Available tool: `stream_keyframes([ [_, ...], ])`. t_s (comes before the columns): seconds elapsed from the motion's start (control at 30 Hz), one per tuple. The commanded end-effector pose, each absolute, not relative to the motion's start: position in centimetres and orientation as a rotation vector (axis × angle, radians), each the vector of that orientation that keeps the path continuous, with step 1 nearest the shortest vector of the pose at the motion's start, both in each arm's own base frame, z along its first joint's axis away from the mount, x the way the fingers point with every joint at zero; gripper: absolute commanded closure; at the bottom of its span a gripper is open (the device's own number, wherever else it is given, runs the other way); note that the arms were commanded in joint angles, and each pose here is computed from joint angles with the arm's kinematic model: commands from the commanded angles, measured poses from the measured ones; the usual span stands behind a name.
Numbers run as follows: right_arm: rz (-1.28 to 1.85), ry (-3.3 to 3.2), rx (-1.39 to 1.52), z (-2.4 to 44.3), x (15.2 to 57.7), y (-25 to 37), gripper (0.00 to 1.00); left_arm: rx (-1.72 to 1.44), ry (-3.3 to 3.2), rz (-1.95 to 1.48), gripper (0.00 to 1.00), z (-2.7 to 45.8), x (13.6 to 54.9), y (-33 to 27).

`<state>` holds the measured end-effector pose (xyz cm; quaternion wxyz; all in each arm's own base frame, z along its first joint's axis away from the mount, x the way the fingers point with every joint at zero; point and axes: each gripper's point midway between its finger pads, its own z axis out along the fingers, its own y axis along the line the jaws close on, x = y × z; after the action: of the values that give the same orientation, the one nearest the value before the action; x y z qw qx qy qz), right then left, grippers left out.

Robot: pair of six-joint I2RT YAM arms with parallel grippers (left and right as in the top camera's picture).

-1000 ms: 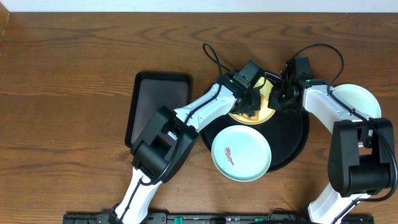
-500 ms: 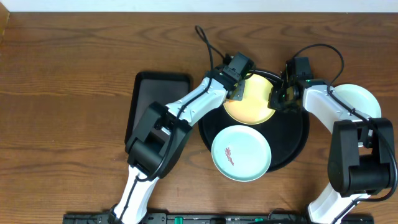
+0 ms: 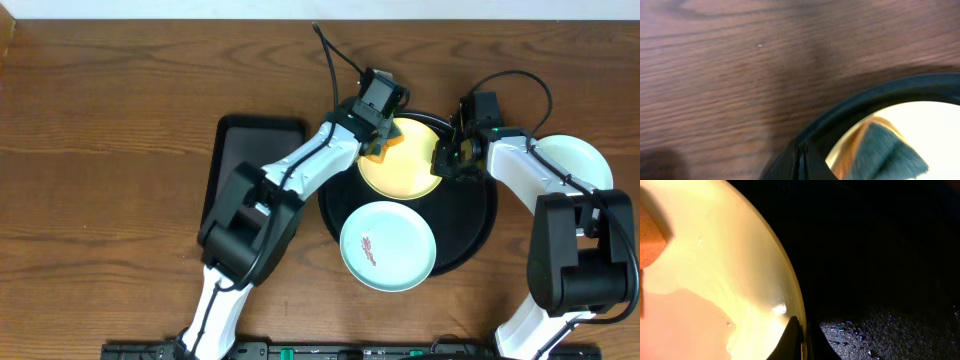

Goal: Clean dirty plates on tray and stack at the side
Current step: 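Scrub the yellow plate with the sponge while right gripper holds rim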

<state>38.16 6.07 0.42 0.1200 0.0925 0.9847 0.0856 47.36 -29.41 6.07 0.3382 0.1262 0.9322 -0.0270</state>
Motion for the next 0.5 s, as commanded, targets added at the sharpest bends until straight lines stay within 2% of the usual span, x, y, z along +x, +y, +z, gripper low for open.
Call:
stream_keyframes([
  [0.0, 0.227, 2.990, 0.215, -2.1, 35.6, 6.3, 0.99, 0.296, 2.344, -0.112, 0.93, 14.1, 46.8, -28.0],
  [0.13, 0.252, 2.993, 0.154, -2.1, 35.6, 6.6, 0.99, 0.243, 2.422, -0.169, 0.91, 17.1, 44.4, -25.2],
  [0.27, 0.258, 3.001, 0.141, -2.1, 35.4, 6.7, 0.99, 0.329, 2.487, -0.522, 0.78, 17.9, 42.2, -28.0],
  [0.47, 0.257, 3.003, 0.141, -2.1, 35.3, 6.7, 0.99, 0.499, 2.523, -0.496, 0.58, 13.2, 41.7, -30.3],
])
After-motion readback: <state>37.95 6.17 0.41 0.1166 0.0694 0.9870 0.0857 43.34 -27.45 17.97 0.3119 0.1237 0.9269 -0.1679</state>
